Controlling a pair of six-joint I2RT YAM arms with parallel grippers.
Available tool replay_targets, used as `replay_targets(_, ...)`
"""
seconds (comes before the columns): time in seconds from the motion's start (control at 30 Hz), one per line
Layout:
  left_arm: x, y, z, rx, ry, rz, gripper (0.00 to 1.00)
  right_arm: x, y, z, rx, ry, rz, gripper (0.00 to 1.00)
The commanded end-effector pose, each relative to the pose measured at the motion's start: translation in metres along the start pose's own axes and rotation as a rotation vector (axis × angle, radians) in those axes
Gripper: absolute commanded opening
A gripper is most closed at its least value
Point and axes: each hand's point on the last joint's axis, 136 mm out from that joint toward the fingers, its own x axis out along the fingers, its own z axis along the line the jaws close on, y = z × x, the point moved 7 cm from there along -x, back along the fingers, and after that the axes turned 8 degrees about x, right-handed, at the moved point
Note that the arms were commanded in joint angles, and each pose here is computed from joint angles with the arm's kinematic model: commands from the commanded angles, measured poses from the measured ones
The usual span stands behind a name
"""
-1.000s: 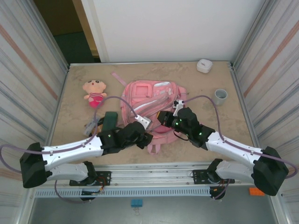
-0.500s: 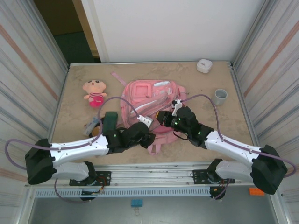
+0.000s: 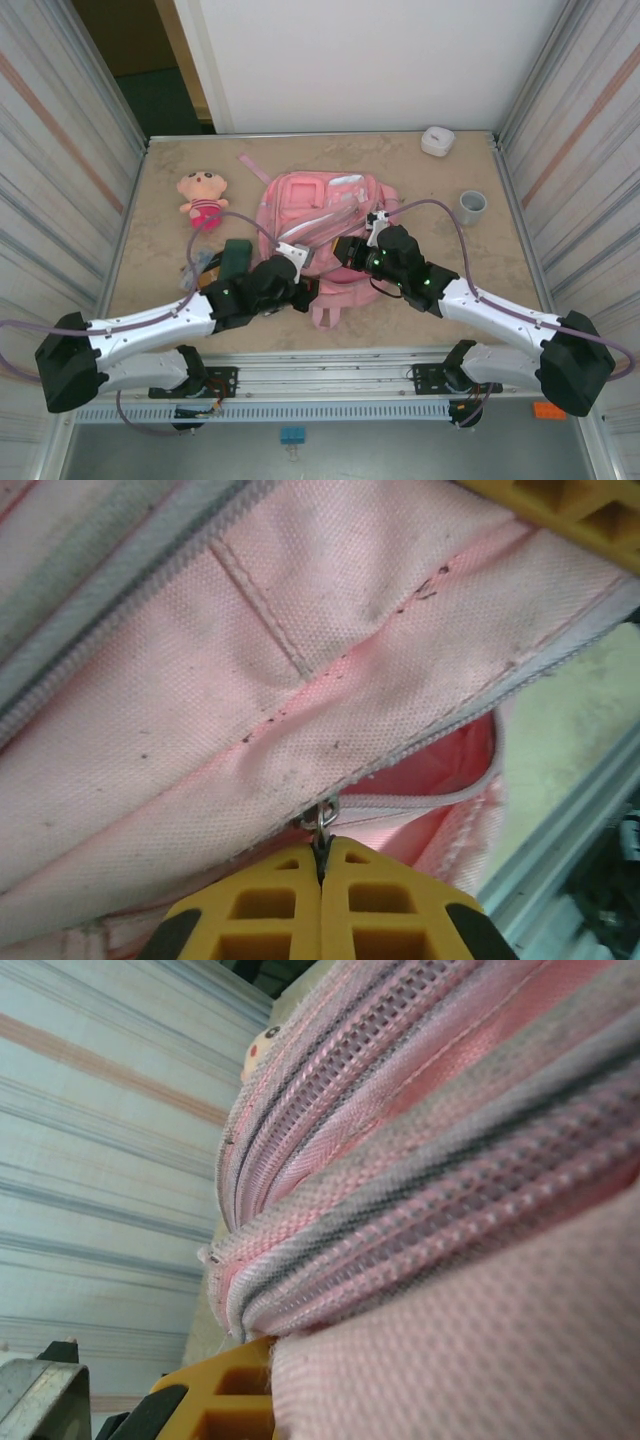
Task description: Pack the student bag
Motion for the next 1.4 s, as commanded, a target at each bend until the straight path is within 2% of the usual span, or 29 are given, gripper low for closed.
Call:
replay_targets(0.0, -0.008, -0.016, -0.009, -0.103, 0.142, -0.059, 0.0, -0.003, -0.01, 0.033, -0.06, -0.132, -0.004, 0.08)
replay_targets(0.17, -0.007, -0.018, -0.001, -0.232, 0.232, -0.04, 0.0, 0.002, -0.002, 0.03, -0.101, -0.116, 0.066, 0.06)
replay_targets(0.3, -0.009, -0.013, 0.013, -0.263, 0.237, 0.033, 0.0, -0.002, -0.001, 0.027, -0.158, -0.095, 0.118, 0.06)
replay_targets(0.4, -0.013, -0.013, 0.02, -0.321, 0.29, 0.07, 0.0, -0.006, 0.001, 0.025, -0.232, -0.061, 0.164, 0.05)
replay_targets(0.6, -0.015, -0.013, 0.015, -0.335, 0.345, 0.111, 0.0, -0.008, 0.008, 0.021, -0.332, -0.042, 0.249, 0.02)
replay_targets(0.93, -0.035, -0.008, 0.039, -0.071, 0.04, 0.205, 0.0, -0.021, 0.0, 0.022, -0.378, -0.043, 0.229, 0.01)
replay_targets(1.1, -0.043, -0.007, 0.053, 0.059, -0.105, 0.234, 0.0, -0.028, 0.002, 0.029, -0.402, -0.092, 0.25, 0.01)
replay_targets(1.37, -0.035, 0.001, 0.071, 0.177, -0.23, 0.283, 0.0, -0.037, -0.006, 0.035, -0.377, -0.132, 0.217, 0.0)
